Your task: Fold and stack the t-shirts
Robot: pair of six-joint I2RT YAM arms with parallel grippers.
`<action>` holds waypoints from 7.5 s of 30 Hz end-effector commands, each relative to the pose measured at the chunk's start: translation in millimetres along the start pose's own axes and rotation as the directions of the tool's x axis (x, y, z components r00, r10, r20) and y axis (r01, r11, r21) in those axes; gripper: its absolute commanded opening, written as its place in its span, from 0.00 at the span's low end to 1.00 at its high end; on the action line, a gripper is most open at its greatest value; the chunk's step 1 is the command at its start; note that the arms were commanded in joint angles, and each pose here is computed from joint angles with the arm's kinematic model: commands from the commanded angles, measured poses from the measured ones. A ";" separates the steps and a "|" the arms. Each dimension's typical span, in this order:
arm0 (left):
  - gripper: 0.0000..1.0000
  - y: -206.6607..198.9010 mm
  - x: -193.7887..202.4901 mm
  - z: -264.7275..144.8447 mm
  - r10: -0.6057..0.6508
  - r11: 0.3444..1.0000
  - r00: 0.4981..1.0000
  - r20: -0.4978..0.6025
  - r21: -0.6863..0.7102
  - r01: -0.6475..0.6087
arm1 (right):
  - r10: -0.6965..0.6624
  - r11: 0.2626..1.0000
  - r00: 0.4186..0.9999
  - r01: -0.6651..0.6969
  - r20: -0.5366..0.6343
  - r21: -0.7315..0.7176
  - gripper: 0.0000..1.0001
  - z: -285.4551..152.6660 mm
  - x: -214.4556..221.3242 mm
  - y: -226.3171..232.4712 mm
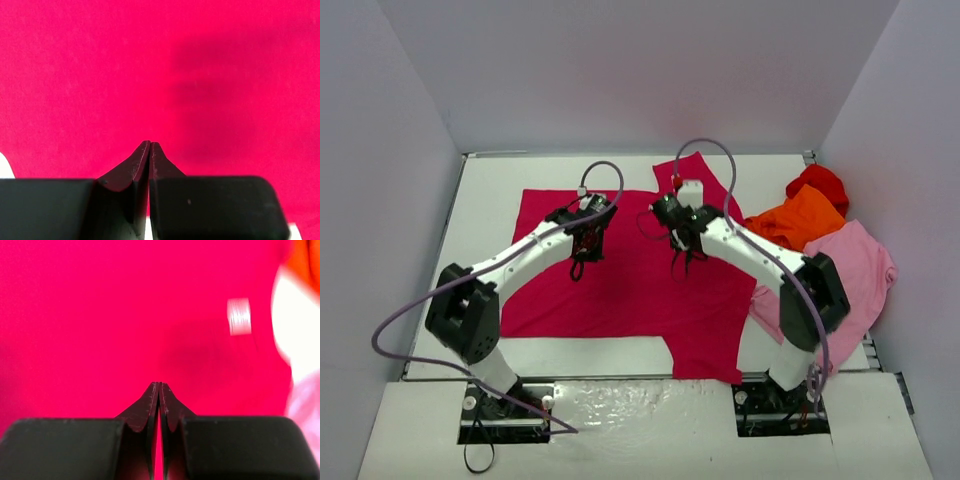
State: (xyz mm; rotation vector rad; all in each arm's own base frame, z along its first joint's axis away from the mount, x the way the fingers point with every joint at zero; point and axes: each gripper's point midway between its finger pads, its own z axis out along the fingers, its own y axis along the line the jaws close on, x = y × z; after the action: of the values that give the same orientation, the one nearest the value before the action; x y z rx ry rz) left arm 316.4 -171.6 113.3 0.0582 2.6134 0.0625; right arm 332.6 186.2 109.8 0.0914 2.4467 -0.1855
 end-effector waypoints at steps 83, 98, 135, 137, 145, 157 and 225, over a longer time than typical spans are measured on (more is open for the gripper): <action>0.51 105.7 108.7 -67.7 -0.362 0.930 0.926 -0.109 -0.104 0.352 | 0.017 0.971 0.956 -0.086 -0.294 -0.221 0.65 -106.6 191.3 -55.2; 0.51 96.4 103.5 -46.8 -0.355 0.933 0.924 -0.144 -0.112 0.341 | -0.067 0.993 0.953 0.036 -0.295 -0.109 0.65 -77.9 221.7 -48.9; 0.48 86.3 85.5 -38.5 -0.281 0.959 0.947 -0.153 -0.065 0.274 | 0.085 0.981 0.942 -0.135 -0.323 -0.136 0.58 -69.9 212.8 -40.4; 0.48 86.2 87.0 -38.8 -0.281 0.959 0.947 -0.155 -0.064 0.274 | 0.079 0.987 0.939 -0.121 -0.334 -0.108 0.58 -65.1 220.6 -46.0; 0.48 91.3 88.2 -44.2 -0.279 0.960 0.949 -0.145 -0.079 0.270 | 0.064 0.996 0.938 -0.080 -0.342 -0.031 0.58 -51.9 233.4 -58.7; 0.48 92.7 90.2 -47.6 -0.282 0.959 0.950 -0.138 -0.075 0.273 | 0.078 0.996 0.918 -0.090 -0.388 -0.013 0.47 -49.0 255.9 -65.1; 0.75 113.8 191.6 0.9 -0.686 0.727 0.596 -0.417 -0.363 0.583 | -0.155 0.940 0.929 0.033 -0.337 -0.340 0.00 -78.7 201.5 -38.6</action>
State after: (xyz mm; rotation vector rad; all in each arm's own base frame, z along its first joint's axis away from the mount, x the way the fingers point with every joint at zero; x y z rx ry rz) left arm 135.4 -34.8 23.3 -1.0897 3.0379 0.2315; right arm 121.1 161.4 38.0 -0.1422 2.8331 0.1845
